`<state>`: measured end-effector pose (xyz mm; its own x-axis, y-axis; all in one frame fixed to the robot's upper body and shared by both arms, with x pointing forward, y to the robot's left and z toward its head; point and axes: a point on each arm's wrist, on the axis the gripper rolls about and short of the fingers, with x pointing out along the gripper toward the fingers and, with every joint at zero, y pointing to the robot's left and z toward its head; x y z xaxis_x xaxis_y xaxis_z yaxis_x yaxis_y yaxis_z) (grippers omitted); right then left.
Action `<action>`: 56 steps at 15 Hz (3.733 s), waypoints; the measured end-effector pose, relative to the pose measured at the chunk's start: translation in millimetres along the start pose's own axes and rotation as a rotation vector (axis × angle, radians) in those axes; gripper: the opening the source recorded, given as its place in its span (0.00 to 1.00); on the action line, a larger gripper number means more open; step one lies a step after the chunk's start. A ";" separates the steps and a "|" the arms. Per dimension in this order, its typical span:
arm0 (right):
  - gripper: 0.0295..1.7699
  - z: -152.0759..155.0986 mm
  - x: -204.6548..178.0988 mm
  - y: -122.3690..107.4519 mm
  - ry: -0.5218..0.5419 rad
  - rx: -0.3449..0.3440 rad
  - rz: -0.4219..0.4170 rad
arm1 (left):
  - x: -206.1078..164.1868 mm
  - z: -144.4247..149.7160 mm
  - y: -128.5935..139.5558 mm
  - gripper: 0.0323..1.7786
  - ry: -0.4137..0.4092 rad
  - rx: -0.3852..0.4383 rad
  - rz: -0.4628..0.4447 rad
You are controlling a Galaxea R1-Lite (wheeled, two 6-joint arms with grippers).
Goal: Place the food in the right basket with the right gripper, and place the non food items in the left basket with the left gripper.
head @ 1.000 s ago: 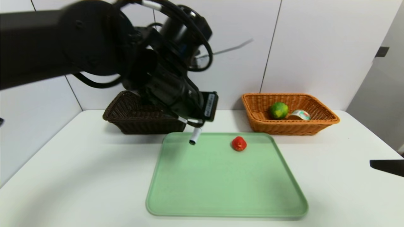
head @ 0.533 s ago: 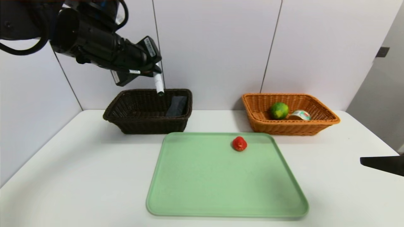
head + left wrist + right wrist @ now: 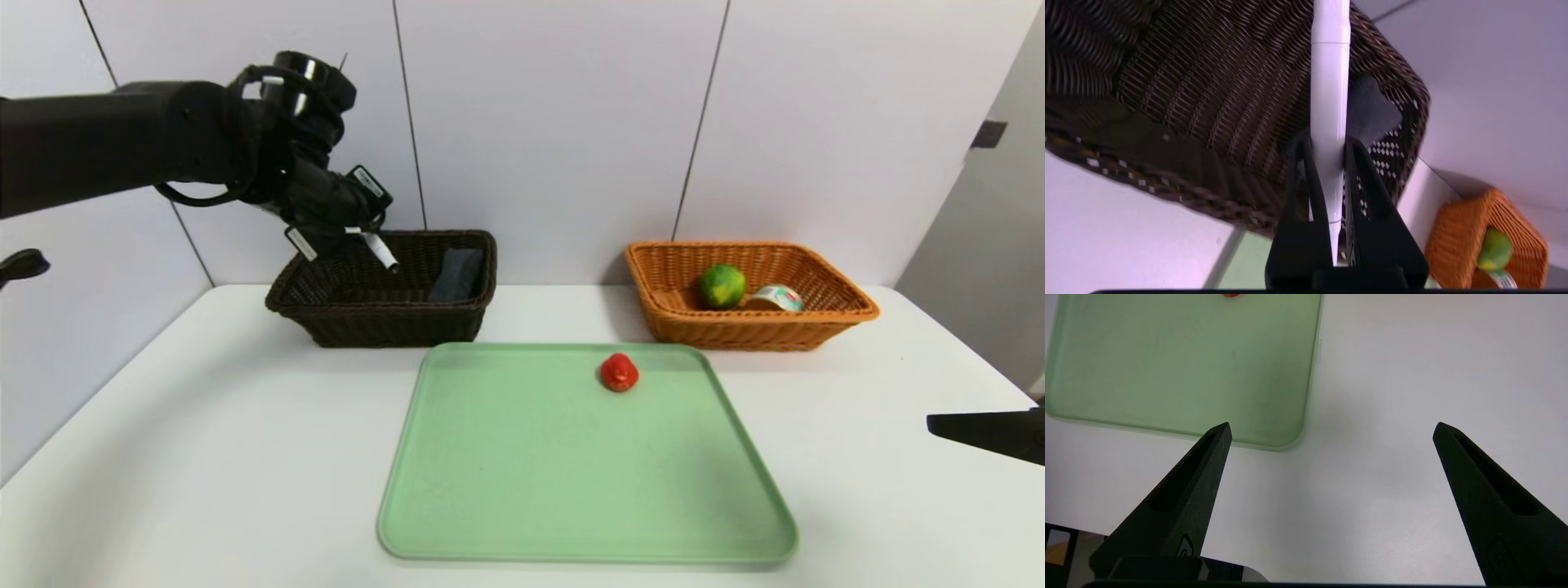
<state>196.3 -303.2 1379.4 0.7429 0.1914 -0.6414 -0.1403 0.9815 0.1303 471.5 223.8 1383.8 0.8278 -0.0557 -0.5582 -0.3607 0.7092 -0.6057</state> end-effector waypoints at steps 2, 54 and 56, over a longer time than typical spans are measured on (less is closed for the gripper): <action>0.96 -1.4 1.4 -0.2 0.007 -0.002 -0.002 | 25.3 -1.9 7.3 0.07 -0.003 -0.027 0.036; 0.97 -7.9 24.6 -0.7 -0.119 0.001 0.018 | -104.5 -196.4 -46.7 0.95 -0.051 0.682 -0.513; 0.97 -7.1 28.4 -0.5 -0.153 0.002 0.024 | -87.6 -223.6 -40.6 0.95 -0.075 0.696 -0.563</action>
<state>212.8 -298.2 1355.7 0.8304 0.2114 -0.5155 -0.1578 0.9766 0.1462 317.6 42.7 1330.5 0.8380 -0.4951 -0.2293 0.4287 0.8574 -0.2845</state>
